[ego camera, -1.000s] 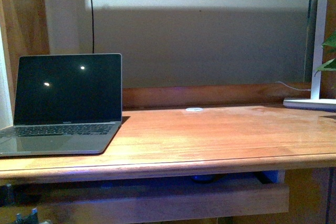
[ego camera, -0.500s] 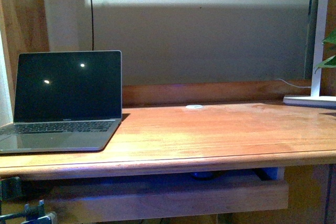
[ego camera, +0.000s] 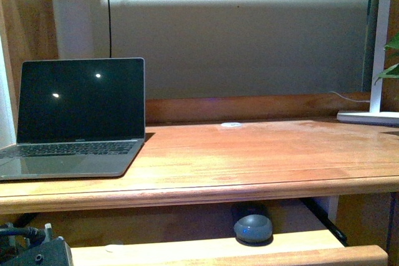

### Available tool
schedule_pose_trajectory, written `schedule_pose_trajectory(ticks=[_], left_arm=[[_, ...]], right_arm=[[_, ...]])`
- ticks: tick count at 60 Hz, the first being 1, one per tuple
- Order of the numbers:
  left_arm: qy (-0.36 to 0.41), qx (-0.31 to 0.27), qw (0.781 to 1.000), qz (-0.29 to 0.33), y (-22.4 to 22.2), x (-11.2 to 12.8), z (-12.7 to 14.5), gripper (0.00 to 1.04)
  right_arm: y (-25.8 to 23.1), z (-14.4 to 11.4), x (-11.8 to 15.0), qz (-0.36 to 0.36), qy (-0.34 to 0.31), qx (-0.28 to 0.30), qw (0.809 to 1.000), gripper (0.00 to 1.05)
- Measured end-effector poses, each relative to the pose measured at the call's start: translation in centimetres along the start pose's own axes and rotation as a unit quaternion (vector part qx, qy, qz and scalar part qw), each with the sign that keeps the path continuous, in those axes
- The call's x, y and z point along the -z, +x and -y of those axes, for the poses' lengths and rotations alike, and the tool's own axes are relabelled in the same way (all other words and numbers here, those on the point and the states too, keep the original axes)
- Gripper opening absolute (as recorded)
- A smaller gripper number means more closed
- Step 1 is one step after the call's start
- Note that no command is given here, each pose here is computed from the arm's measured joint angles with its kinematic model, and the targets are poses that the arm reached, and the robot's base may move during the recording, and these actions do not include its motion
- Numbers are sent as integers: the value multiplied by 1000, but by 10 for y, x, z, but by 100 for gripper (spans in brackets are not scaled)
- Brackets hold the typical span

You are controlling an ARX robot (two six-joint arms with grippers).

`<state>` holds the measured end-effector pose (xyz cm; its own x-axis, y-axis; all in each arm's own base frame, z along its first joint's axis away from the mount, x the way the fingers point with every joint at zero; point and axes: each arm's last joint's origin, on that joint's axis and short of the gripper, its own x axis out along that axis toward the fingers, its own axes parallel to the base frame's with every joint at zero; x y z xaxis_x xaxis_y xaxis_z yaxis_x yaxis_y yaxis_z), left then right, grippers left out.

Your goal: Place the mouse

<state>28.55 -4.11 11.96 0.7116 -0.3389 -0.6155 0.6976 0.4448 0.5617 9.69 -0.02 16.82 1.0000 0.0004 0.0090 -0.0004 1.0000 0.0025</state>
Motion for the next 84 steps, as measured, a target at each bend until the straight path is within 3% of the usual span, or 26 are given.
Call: schedule_pose_trajectory(ticks=[11, 31, 38, 45, 49, 55, 60, 67, 75, 84], left_arm=[[-77, 61, 995, 15, -24, -25, 22, 97], [-184, 117, 976, 19, -44, -55, 42, 97], [-228, 116, 966, 28, -47, -61, 43, 97], [-324, 96, 939, 56, -49, -66, 35, 97], [-369, 73, 922, 88, -54, -73, 27, 97], [-466, 46, 868, 164, -77, -94, 4, 97], [-509, 31, 839, 189, -90, -103, 0, 97], [-511, -55, 833, 207, -109, -106, -7, 97], [-489, -215, 825, 186, -136, -92, -14, 97], [-466, -318, 816, 124, -165, -65, 12, 97]], right_arm=[[0, 0, 0, 0, 0, 0, 1000, 97], [0, 0, 0, 0, 0, 0, 1000, 97], [0, 0, 0, 0, 0, 0, 1000, 97], [0, 0, 0, 0, 0, 0, 1000, 97], [0, 0, 0, 0, 0, 0, 1000, 97], [0, 0, 0, 0, 0, 0, 1000, 97], [0, 0, 0, 0, 0, 0, 1000, 97], [0, 0, 0, 0, 0, 0, 1000, 97], [0, 0, 0, 0, 0, 0, 1000, 97], [0, 0, 0, 0, 0, 0, 1000, 97]])
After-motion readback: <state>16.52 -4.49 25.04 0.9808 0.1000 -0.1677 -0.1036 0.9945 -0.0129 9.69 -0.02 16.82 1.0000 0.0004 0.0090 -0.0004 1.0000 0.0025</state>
